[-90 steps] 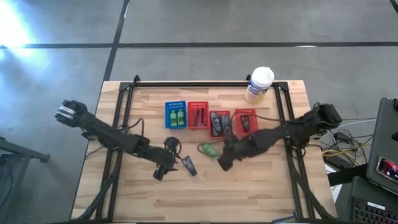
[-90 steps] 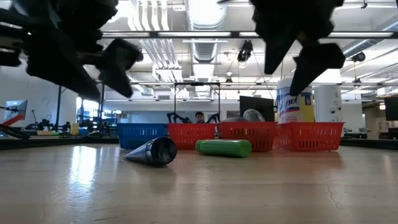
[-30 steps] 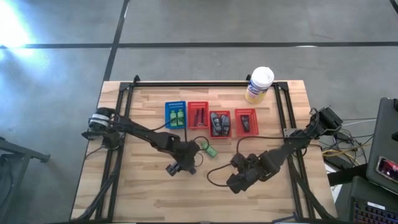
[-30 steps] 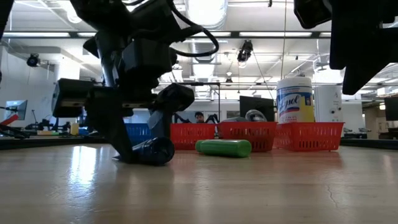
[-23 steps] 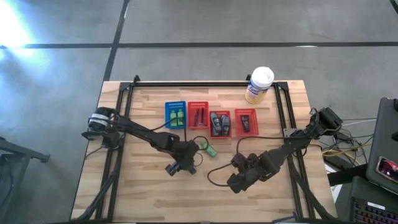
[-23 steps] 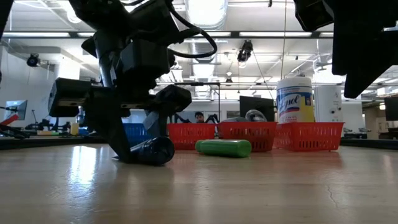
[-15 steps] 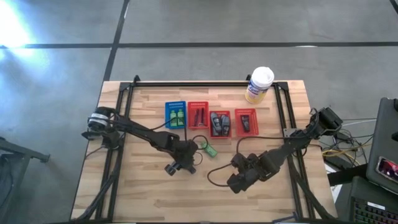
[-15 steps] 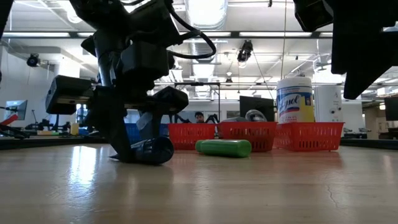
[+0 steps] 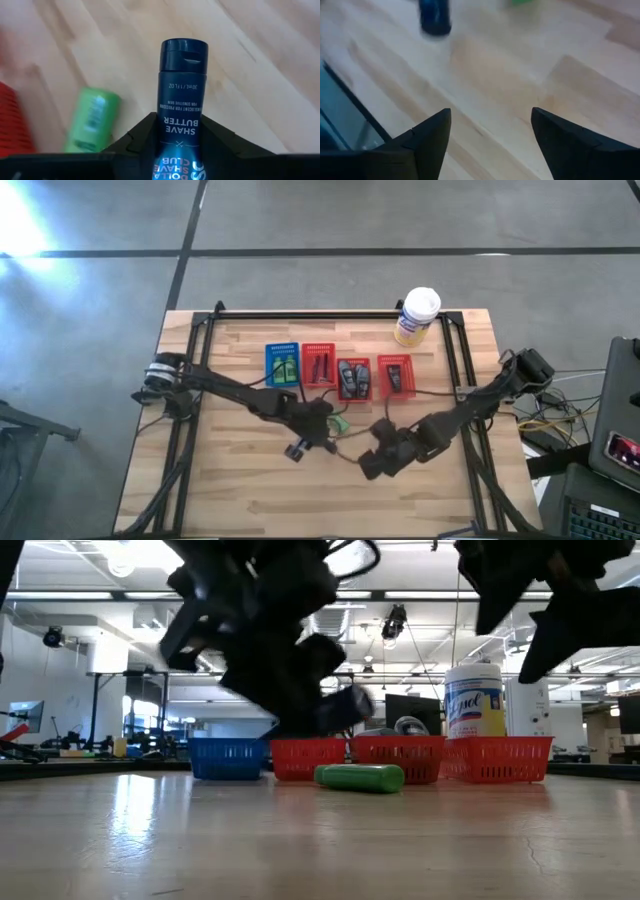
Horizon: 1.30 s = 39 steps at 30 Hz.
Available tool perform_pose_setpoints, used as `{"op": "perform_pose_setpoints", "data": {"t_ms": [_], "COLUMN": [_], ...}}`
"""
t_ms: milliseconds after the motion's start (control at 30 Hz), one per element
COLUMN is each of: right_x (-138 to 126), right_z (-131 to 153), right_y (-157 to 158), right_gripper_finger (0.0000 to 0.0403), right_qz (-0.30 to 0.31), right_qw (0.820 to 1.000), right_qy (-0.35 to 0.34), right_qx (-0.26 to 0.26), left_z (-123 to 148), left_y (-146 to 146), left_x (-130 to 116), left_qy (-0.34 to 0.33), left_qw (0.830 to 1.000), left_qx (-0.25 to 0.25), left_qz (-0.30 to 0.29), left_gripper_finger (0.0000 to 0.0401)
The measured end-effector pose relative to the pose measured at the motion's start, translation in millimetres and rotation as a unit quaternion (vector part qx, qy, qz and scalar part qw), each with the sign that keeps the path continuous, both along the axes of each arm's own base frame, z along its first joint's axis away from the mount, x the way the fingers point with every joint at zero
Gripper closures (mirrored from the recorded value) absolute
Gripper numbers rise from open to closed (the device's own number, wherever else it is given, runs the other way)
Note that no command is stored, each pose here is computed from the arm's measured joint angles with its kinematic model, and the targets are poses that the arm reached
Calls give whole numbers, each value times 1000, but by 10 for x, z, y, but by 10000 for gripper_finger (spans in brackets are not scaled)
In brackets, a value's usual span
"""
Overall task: Pick & Place Travel size toiletries
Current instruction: Put the dark blue shave cream into the right red bin
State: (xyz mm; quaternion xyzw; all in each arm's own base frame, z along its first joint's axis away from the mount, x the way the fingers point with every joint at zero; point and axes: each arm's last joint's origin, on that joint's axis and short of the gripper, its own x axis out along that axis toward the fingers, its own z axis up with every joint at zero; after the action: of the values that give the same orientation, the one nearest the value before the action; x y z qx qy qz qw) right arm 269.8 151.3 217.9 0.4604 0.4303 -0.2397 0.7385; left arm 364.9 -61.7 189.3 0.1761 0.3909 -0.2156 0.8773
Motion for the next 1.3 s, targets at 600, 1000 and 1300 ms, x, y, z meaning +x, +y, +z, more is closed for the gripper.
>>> {"op": "perform_pose_setpoints", "data": {"t_ms": [600, 1000, 1300], "right_x": [-407, -291, -277], "right_z": [325, 374, 414], "right_y": [-412, -400, -395], "right_gripper_finger": [129, 85, 101], "right_qz": [-204, -186, -185], "right_qw": [951, 953, 951], "right_qy": [-222, -235, -239], "right_qx": [68, 51, 59], "left_z": [686, 799, 781], "left_y": [42, 107, 119], "left_x": [138, 189, 203], "left_qy": [-172, -186, -184], "left_qw": [981, 977, 977], "left_qx": [31, 23, 16], "left_qz": [83, 98, 106], "left_gripper_finger": [273, 273, 273]}}
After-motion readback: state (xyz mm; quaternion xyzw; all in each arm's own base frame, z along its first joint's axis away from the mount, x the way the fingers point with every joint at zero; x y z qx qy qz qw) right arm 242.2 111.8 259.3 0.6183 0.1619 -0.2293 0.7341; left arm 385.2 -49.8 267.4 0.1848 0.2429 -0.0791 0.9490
